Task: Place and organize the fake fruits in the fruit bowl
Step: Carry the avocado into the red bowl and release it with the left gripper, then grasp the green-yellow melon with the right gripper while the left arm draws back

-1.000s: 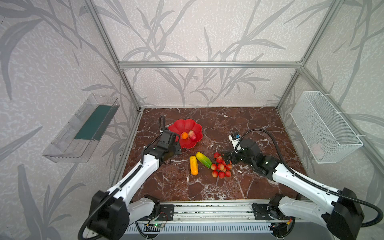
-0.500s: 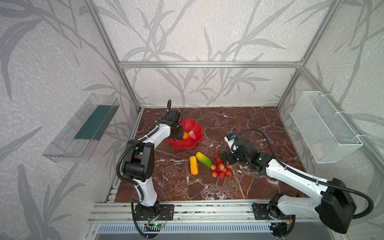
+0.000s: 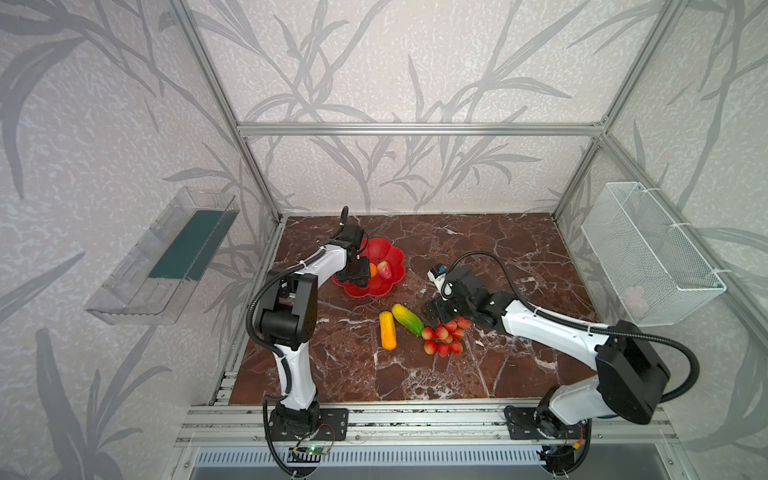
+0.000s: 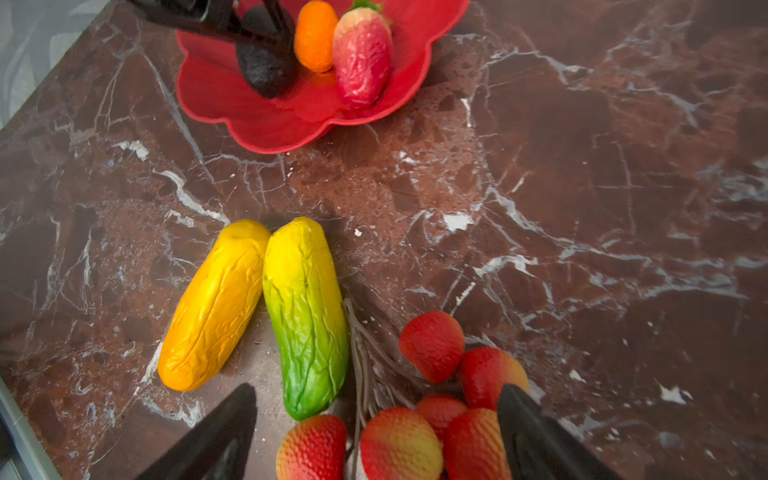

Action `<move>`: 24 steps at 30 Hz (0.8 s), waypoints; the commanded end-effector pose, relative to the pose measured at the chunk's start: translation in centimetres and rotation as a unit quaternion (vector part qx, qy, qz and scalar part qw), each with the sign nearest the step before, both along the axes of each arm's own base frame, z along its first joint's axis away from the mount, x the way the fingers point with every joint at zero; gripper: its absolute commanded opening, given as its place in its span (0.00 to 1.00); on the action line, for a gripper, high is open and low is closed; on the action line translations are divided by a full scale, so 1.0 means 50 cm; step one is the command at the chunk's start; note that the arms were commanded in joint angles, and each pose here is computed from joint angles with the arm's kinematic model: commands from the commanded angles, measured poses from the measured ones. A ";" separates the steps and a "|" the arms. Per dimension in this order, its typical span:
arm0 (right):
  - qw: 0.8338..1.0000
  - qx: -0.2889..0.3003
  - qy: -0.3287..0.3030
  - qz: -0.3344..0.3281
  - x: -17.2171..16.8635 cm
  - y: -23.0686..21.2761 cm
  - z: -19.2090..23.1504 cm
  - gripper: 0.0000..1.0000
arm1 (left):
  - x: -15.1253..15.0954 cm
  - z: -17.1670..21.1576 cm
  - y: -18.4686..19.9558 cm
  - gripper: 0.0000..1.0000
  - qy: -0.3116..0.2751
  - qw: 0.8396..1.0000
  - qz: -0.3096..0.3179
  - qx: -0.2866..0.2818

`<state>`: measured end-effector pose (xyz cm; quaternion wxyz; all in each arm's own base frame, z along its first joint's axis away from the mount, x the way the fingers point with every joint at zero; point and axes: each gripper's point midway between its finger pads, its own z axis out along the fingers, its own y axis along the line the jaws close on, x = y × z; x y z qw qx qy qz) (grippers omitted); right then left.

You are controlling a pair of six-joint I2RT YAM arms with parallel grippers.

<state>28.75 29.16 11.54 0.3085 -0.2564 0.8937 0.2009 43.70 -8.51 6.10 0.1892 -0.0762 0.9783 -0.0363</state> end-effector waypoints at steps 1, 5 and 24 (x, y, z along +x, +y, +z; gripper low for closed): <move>1.000 -0.014 0.003 0.028 -0.006 0.034 -0.006 0.88 | 0.019 0.127 0.004 0.65 -0.077 0.997 -0.002 -0.014; 0.999 -0.025 0.010 0.047 -0.015 0.067 -0.033 0.86 | 0.003 0.228 0.020 0.66 -0.142 0.990 0.005 -0.022; 0.994 -0.057 0.054 0.079 -0.010 0.152 -0.151 0.45 | -0.409 0.316 0.127 0.76 -0.350 0.916 0.144 -0.137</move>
